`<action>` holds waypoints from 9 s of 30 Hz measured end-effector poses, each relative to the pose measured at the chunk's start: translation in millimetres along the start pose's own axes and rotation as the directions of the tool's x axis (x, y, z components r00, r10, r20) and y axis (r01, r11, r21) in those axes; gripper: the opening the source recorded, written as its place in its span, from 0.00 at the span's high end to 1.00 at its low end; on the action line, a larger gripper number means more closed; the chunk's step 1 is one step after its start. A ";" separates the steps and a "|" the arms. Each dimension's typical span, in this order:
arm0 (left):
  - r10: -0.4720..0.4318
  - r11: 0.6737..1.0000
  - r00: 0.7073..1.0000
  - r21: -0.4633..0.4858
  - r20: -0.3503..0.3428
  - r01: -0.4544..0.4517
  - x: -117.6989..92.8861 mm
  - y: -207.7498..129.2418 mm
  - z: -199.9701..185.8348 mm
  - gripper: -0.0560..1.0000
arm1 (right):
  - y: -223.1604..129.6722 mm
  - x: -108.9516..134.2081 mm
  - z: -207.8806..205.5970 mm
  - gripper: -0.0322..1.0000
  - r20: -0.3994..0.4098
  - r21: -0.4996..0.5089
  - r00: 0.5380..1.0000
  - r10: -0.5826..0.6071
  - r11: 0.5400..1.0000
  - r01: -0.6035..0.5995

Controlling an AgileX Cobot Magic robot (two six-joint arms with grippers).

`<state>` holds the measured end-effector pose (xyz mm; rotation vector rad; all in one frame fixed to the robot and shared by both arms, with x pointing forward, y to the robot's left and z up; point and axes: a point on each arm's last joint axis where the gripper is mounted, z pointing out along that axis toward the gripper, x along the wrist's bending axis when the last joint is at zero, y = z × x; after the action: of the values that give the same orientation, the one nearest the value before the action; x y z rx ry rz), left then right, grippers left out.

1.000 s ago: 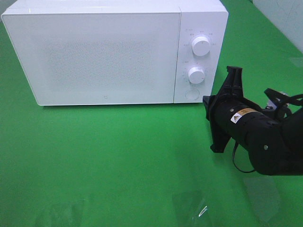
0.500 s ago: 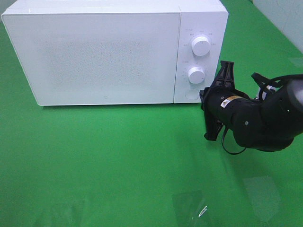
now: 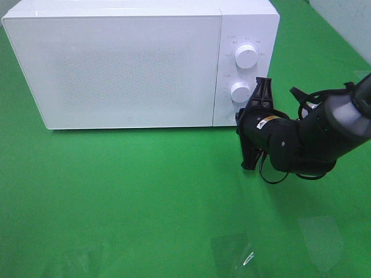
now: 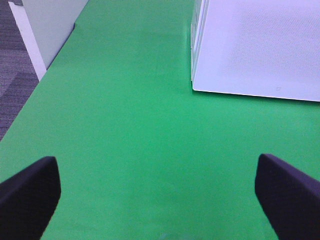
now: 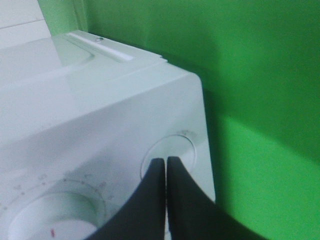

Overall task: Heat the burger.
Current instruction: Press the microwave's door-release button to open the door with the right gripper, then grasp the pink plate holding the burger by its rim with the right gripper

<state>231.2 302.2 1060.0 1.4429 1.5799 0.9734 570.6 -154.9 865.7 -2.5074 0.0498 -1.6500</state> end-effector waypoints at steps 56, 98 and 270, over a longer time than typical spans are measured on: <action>0.000 1.000 1.000 0.000 0.000 0.000 0.0 0.0 0.0 0.01 | -6.6 -1.3 9.1 0.97 -0.002 -0.005 1.000 0.005 1.000 -0.005; 0.000 1.000 1.000 0.000 0.000 0.000 0.0 0.0 0.0 0.01 | -16.8 -9.5 35.3 0.97 -0.070 -0.082 0.997 0.031 0.996 -0.037; 0.000 1.000 1.000 0.000 0.000 0.000 0.0 0.0 0.0 0.01 | -136.3 105.4 3.8 0.04 -0.381 -0.296 -0.893 0.241 -0.946 -0.129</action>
<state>231.2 302.2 1060.0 1.4429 1.5799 0.9734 609.5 -30.6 978.6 -0.3898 2.3467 0.3311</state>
